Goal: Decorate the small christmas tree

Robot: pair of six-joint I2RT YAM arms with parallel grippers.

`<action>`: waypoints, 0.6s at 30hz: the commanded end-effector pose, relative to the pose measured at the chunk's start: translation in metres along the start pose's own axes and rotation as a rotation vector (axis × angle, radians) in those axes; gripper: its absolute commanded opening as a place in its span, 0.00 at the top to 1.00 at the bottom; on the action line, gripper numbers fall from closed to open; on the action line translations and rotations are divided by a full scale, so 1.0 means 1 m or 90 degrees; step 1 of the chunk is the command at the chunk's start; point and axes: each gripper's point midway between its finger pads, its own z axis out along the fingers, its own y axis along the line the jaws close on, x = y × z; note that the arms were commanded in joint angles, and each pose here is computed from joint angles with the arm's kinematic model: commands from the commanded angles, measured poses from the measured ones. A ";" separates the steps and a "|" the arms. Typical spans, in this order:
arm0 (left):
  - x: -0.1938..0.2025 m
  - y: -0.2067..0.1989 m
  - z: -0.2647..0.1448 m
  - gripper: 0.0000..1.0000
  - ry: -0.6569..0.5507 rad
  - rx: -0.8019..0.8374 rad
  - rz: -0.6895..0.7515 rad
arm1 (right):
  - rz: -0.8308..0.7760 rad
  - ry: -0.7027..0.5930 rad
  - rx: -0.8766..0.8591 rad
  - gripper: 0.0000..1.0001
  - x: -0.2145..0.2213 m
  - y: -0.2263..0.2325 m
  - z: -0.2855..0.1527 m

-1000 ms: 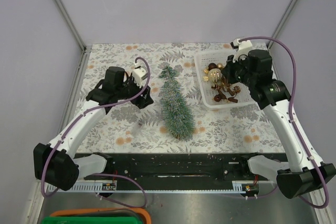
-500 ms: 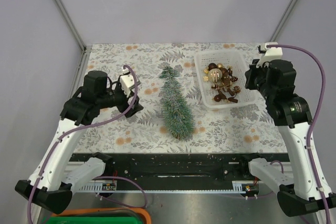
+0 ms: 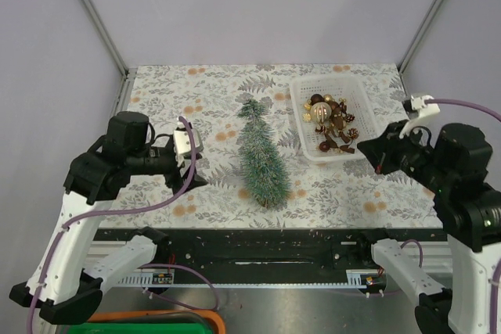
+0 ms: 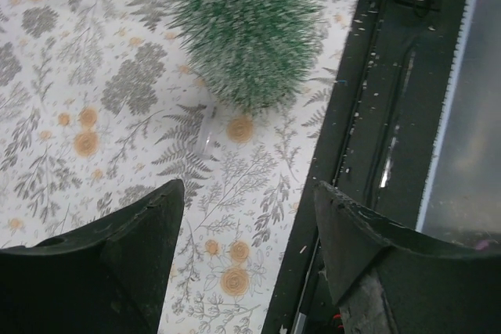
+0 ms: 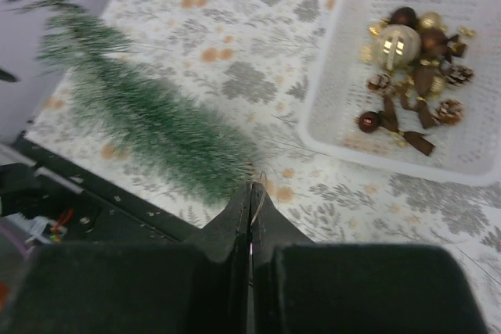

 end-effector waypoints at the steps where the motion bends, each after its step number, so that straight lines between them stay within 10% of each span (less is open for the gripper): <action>1: -0.031 -0.032 -0.010 0.28 -0.068 0.076 0.065 | 0.025 0.006 -0.190 1.00 0.003 0.061 -0.039; 18: -0.102 -0.090 0.049 0.24 -0.134 0.144 0.256 | 0.124 0.087 -0.558 1.00 0.013 0.138 -0.066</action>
